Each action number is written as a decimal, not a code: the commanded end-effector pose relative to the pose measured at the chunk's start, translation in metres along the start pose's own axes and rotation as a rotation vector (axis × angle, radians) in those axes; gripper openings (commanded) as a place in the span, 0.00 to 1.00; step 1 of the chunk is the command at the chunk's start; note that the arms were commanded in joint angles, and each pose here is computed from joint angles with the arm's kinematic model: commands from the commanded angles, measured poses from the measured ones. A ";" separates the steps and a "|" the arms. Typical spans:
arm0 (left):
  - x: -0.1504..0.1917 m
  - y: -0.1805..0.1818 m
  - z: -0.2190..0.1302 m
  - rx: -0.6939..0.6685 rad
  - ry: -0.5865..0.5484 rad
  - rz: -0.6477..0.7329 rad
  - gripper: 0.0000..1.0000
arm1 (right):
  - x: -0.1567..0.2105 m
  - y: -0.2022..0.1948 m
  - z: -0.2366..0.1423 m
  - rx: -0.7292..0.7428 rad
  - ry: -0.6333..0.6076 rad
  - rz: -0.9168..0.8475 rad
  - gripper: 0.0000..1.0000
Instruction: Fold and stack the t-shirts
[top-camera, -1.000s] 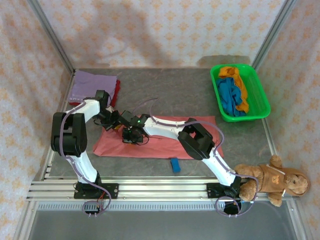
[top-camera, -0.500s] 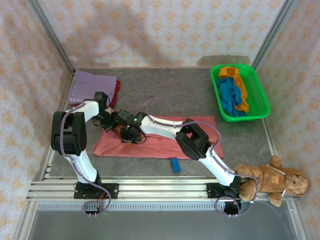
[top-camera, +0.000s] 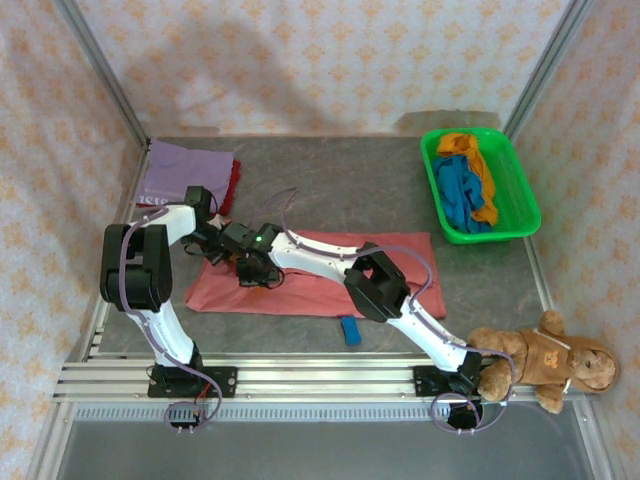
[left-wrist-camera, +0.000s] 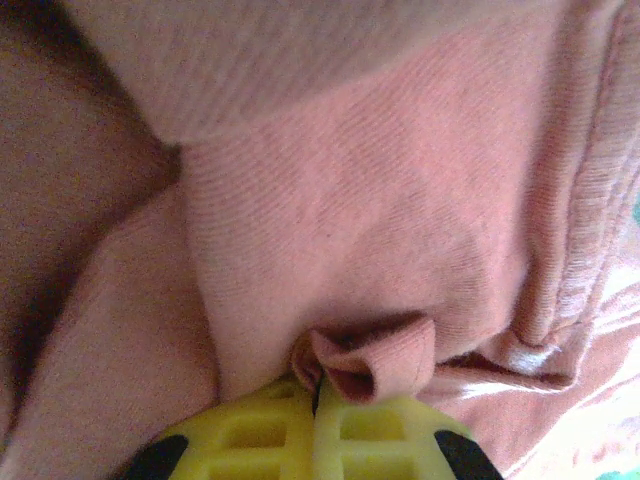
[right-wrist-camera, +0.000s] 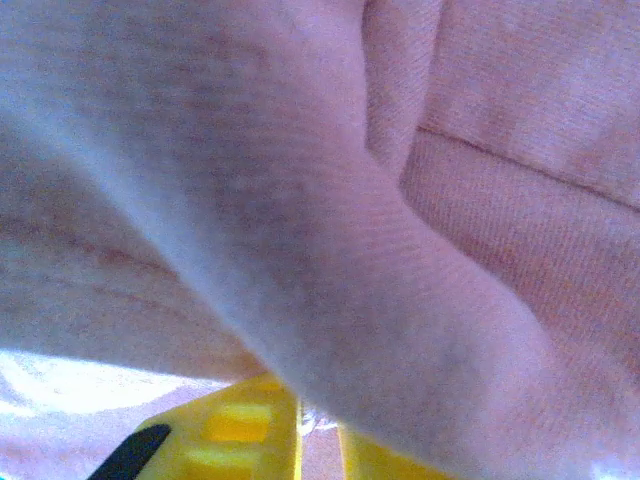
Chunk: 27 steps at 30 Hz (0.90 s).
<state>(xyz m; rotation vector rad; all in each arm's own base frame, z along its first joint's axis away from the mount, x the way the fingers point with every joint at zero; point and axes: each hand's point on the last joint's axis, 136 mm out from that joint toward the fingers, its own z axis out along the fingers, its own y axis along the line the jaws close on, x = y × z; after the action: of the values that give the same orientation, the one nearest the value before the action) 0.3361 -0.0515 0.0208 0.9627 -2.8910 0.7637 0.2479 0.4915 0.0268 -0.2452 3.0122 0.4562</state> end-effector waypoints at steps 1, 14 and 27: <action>0.009 0.024 0.013 -0.062 0.024 -0.016 0.00 | 0.022 -0.057 0.043 0.237 0.059 -0.018 0.13; 0.011 0.012 -0.016 -0.043 -0.011 0.019 0.00 | -0.006 -0.003 -0.017 0.048 -0.041 -0.047 0.00; 0.022 -0.002 -0.062 -0.039 -0.088 0.046 0.00 | -0.009 -0.003 -0.072 0.000 -0.108 -0.054 0.00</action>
<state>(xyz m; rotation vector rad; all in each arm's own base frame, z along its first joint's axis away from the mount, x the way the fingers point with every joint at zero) 0.3194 -0.0433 0.0671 0.9534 -2.9825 0.7433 0.2457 0.4803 0.0558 -0.3004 2.9692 0.4334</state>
